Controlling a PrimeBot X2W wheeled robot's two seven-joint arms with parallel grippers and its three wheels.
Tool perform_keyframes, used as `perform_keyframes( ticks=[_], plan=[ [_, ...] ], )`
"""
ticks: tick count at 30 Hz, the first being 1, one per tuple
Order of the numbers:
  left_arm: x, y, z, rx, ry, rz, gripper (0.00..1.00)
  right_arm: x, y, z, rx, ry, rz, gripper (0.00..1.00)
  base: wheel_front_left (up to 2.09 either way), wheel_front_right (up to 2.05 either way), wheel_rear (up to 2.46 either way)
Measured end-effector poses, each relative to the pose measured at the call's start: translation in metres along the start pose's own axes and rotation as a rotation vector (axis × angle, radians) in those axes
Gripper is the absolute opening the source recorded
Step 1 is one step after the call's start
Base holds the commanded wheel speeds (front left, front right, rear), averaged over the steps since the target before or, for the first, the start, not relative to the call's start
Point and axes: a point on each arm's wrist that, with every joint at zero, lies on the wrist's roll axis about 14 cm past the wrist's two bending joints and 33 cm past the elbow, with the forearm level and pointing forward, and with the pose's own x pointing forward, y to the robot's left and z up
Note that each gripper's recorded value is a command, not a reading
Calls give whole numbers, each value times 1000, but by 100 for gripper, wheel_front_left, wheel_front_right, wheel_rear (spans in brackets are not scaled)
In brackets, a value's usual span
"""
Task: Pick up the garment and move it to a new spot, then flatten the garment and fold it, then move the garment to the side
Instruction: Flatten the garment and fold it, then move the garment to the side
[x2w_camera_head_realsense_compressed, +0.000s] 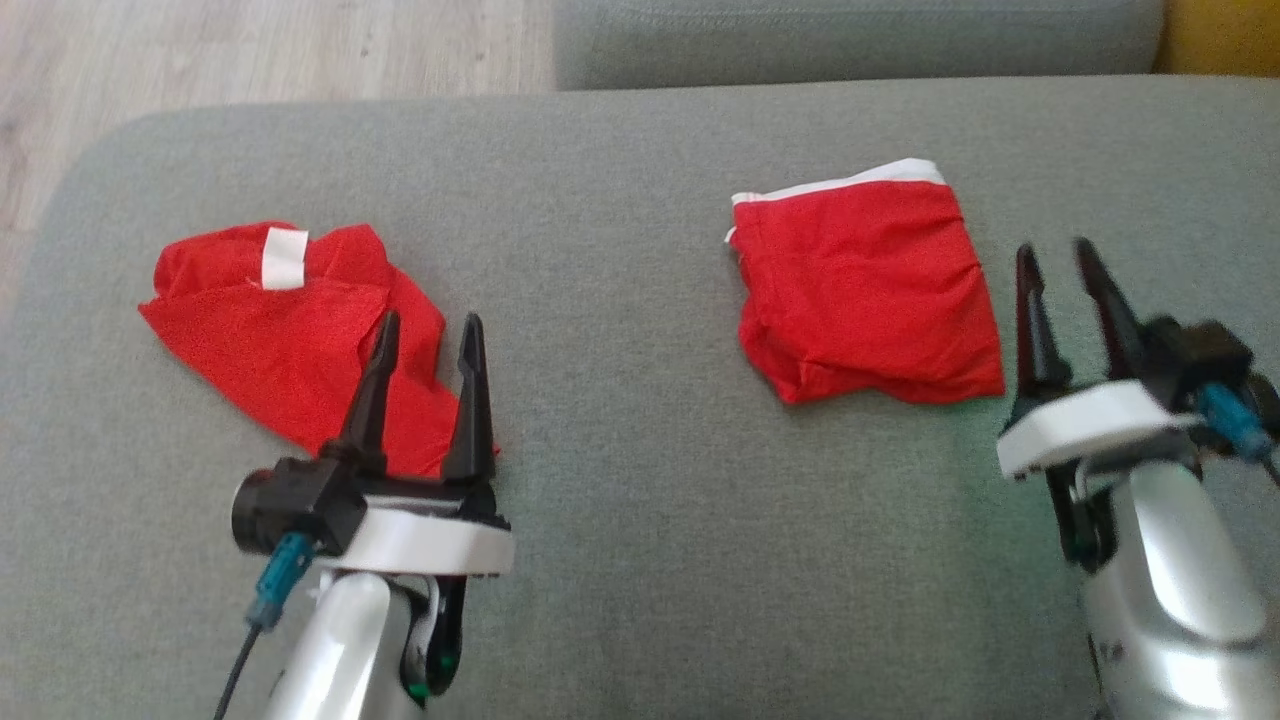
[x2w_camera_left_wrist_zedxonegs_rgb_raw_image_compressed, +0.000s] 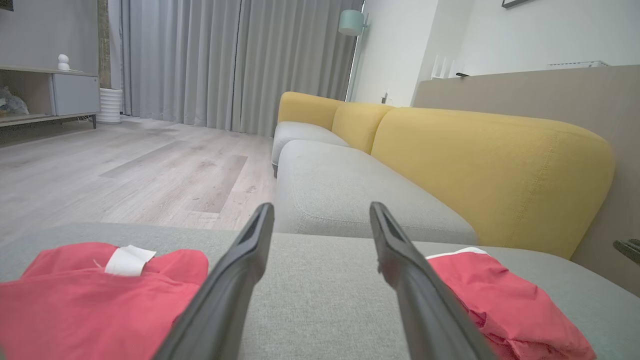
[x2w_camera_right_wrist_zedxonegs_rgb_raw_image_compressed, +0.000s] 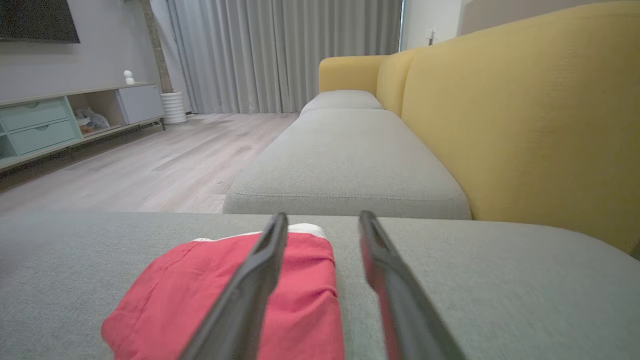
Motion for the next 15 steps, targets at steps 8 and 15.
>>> perform_keyframes(
  ticks=[8,15],
  plan=[
    [-10,-6,-14,-9,41,-5,100,-42,-7,-9,32,-1,-61,100,0,0,0],
    [-9,-7,-20,-14,57,-9,100,-47,-7,-5,49,-10,-66,100,0,0,0]
  ],
)
